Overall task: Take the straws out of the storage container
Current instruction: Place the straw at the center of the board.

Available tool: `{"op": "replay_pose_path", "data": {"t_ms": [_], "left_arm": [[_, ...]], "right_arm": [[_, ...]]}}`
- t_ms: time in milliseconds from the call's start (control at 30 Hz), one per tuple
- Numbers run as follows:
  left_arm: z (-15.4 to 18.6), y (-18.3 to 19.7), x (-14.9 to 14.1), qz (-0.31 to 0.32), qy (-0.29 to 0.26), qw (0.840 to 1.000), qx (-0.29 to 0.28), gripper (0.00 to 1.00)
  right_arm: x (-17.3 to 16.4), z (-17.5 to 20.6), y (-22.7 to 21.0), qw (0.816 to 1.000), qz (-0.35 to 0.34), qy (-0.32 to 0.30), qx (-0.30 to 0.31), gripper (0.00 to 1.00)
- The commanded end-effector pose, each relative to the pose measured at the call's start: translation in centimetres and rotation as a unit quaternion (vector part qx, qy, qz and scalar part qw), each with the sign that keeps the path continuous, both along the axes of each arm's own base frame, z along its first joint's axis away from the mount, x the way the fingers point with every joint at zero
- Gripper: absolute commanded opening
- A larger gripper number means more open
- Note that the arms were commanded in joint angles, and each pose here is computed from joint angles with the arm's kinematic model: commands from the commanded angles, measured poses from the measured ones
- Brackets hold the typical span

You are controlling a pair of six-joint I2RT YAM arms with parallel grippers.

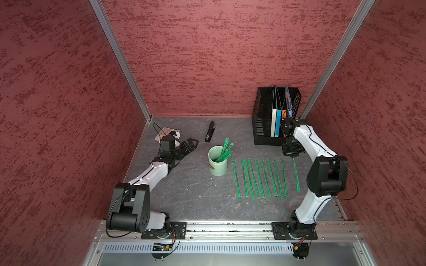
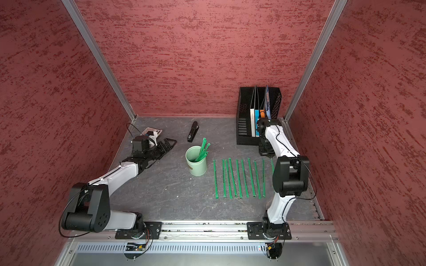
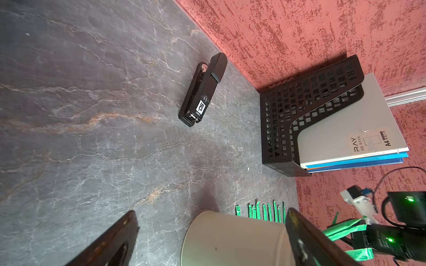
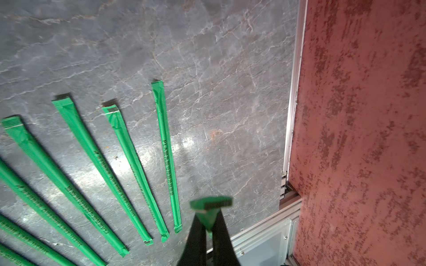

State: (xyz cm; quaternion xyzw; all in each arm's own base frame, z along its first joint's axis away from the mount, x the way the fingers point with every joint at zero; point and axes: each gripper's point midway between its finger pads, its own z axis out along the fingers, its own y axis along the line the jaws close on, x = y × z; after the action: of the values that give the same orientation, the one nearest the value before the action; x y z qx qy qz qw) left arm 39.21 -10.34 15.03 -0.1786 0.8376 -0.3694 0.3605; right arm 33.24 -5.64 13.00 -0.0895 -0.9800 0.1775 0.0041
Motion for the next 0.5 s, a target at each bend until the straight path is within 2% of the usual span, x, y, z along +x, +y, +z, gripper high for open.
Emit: {"op": "replay_pose_path", "data": {"t_ms": [0,233,467], "left_arm": [[0.2,0.1,0.5,-0.003,-0.009,1.000,0.004,1.00],[-0.6,0.1,0.5,-0.002,-0.001,1.000,0.006,1.00],[-0.3,0.2,0.4,-0.003,-0.002,1.000,0.011,1.00]], "right_arm": [[0.2,-1.9,-0.2,1.000,-0.001,0.017,0.013,0.01],[-0.1,-5.7,-0.2,0.999,-0.015,0.040,0.033,0.02],[0.0,-7.6,-0.4,0.998,-0.025,0.048,0.041,0.04]]}}
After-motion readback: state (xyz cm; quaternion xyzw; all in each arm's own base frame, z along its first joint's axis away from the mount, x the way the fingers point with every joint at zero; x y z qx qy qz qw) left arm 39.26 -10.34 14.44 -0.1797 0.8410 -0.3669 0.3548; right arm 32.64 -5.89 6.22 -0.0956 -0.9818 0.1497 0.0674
